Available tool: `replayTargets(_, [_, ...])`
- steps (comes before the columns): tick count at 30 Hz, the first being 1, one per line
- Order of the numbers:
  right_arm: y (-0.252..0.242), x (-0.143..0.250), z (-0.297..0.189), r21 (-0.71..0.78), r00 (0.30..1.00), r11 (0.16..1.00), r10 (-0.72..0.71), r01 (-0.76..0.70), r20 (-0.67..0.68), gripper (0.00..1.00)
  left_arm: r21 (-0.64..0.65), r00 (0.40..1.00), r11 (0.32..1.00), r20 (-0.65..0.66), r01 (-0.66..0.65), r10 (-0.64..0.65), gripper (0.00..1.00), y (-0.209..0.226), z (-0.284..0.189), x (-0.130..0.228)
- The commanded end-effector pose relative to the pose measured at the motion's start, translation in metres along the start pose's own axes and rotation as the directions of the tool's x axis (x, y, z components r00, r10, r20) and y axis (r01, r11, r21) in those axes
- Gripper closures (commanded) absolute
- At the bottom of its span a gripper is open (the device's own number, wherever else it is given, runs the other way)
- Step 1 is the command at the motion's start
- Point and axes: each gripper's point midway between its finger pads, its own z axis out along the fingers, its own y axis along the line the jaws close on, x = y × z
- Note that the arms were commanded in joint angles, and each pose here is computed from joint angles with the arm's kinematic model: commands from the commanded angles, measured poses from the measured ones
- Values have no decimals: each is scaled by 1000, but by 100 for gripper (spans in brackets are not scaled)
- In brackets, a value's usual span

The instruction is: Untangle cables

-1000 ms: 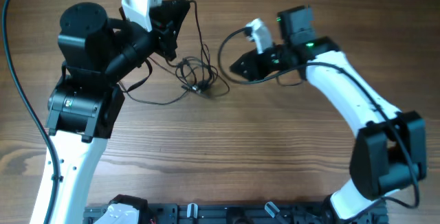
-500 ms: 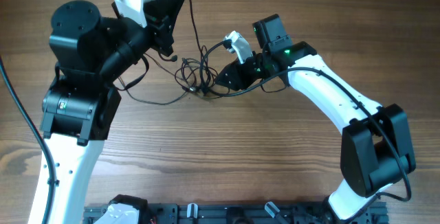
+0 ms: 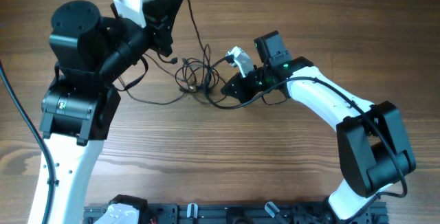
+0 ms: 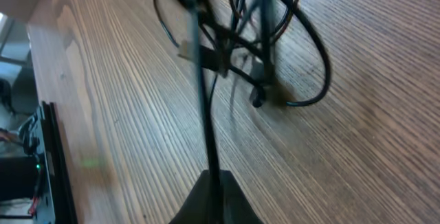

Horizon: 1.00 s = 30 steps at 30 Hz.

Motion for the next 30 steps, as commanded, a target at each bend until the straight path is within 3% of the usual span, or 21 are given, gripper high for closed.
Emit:
replayTargets(1, [-4, 4, 8, -2, 999, 999, 52, -52, -8, 96, -24, 1000, 1000, 10, -8, 8, 96, 0, -10, -8])
replayTargets(5, [-19, 1, 7, 82, 995, 992, 96, -96, 10, 96, -74, 999, 997, -32, 8, -10, 96, 10, -10, 3])
replayTargets(10, [-67, -4, -14, 292, 960, 915, 261, -278, 96, 96, -294, 965, 955, -259, -42, -37, 96, 55, -13, 63])
replayTargets(12, [-87, -10, -32, 343, 932, 868, 323, -360, 161, 96, -321, 947, 945, -319, -63, -45, 96, 66, -11, 79])
replayTargets(16, [-142, -10, -132, 635, 884, 621, 392, -459, 255, 96, -401, 911, 916, -391, -36, -135, 96, 105, -5, 108])
replayTargets(19, [-166, 2, -208, 763, 844, 410, 427, -500, 324, 96, -497, 891, 867, -395, -3, -223, 96, 142, -8, 122])
replayTargets(24, [-201, 48, -284, 779, 718, 140, 513, -611, 471, 96, -658, 879, 748, -302, 88, -369, 96, 197, -38, 127])
replayTargets(30, [-230, 112, -356, 680, 532, -77, 560, -729, 635, 96, -767, 881, 623, -179, 154, -438, 96, 247, -83, 121])
